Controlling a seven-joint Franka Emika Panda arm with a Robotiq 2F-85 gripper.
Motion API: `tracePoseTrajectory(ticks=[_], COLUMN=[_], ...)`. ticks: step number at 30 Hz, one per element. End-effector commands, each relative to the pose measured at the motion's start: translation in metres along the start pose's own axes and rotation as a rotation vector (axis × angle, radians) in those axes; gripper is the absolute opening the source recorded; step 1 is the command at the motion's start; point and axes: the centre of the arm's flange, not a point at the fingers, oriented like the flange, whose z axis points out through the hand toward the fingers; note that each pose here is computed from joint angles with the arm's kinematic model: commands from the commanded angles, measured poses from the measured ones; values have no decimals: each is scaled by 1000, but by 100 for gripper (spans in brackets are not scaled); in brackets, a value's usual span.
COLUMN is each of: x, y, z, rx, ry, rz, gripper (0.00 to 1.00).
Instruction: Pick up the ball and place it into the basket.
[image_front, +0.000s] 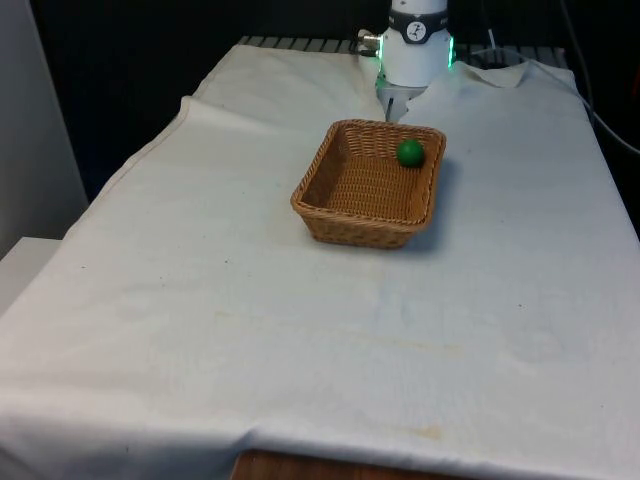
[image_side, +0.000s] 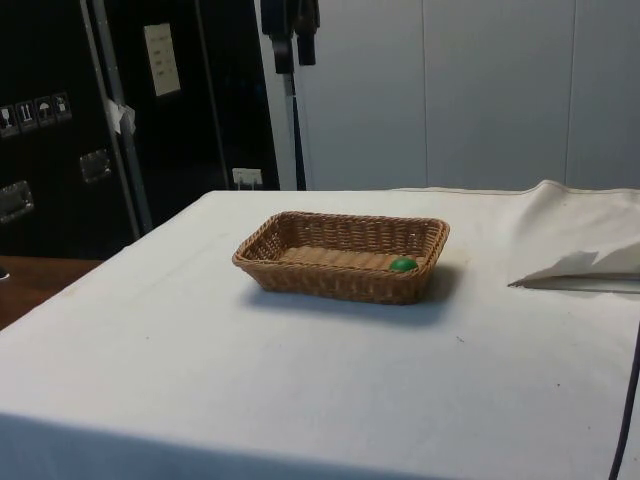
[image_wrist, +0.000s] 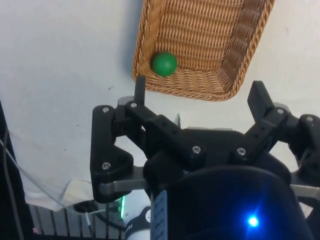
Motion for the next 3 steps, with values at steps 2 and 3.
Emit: tracePoseTrajectory(ticks=[2, 3], x=[-1, 0], y=[0, 0], z=[-4, -1], rx=[-2, 1], ry=[-1, 2], rz=[7, 1], gripper=[100, 100])
